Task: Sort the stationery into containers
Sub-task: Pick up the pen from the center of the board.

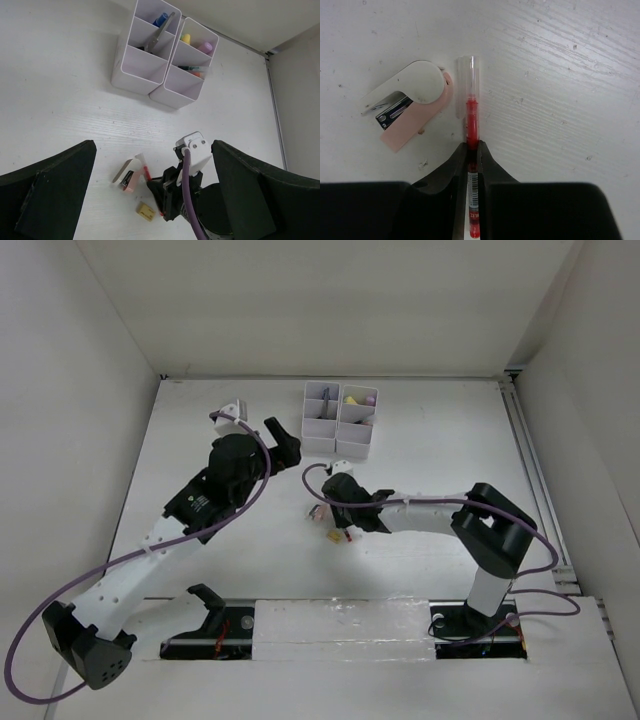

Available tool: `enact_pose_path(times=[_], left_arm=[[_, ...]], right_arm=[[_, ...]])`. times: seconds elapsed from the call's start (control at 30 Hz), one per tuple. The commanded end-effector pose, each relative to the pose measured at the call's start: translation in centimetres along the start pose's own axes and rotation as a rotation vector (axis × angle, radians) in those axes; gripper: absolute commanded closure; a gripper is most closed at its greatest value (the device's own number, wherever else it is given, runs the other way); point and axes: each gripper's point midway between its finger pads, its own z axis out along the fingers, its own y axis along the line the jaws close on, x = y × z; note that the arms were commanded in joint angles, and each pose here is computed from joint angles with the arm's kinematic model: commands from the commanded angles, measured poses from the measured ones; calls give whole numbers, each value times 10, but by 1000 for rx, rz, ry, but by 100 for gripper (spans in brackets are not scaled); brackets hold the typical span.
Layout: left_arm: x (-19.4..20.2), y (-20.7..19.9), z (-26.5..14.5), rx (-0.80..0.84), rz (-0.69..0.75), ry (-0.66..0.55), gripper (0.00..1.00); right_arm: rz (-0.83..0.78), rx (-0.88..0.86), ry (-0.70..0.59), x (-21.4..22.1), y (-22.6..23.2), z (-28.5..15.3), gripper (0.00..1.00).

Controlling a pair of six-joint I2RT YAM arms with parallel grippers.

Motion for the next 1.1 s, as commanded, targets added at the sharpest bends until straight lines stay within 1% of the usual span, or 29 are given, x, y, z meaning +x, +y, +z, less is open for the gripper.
enact_pose_path(times=[0.0,0.07,0.17,0.2,0.23,0.3,0.33,0.37,0.43,0.47,0.5,0.57,0.6,0.67,0.73,0.77,0.83,0.93,0.97,1.03,1.07], left_arm=[[3,-4,6,22,-21,-1,0],[12,-5,12,31,-15,27,0],[26,-16,20,85,-15,76,0],[26,-22,20,111,-19,79,0],[36,-27,21,148,-17,118,0],[43,-37,24,212,-25,133,0],[45,-43,23,245,-29,142,0],[51,-53,22,299,-29,175,0],[57,-63,23,356,-42,197,0],[68,-71,20,411,-49,246,0],[73,-78,22,449,-48,270,0],[78,-93,20,541,-83,288,0],[90,-96,21,567,-93,334,0],[90,-106,23,626,-103,328,2],[103,-116,22,660,-116,367,3],[100,-125,21,688,-115,352,3],[111,-131,21,721,-116,387,10],[109,-140,22,740,-123,382,19],[112,-142,20,746,-121,388,24],[113,-142,22,747,-121,387,24],[113,-142,22,747,-121,387,27]], right_arm=[[-12,82,77,31,-17,3,93],[21,105,59,24,-23,-1,100],[95,141,47,19,-43,-6,100],[123,141,10,8,-47,-14,100],[146,142,-4,3,-51,-19,100],[188,161,-35,-3,-66,-28,100],[206,146,-84,-16,-67,-42,100],[219,137,-123,-27,-71,-48,100],[234,77,-191,-41,-70,-69,100],[232,41,-242,-53,-69,-76,100],[239,-24,-263,-57,-60,-85,100],[240,-109,-342,-66,-57,-108,100],[242,-197,-382,-74,-44,-118,100],[240,-274,-446,-85,-39,-139,100],[220,-328,-460,-88,-32,-151,100],[220,-355,-485,-95,-29,-161,100],[212,-392,-492,-98,-23,-168,100],[213,-414,-521,-103,-22,-180,100],[211,-429,-532,-105,-21,-186,100],[212,-434,-545,-107,-22,-190,100],[210,-446,-552,-108,-20,-194,100]])
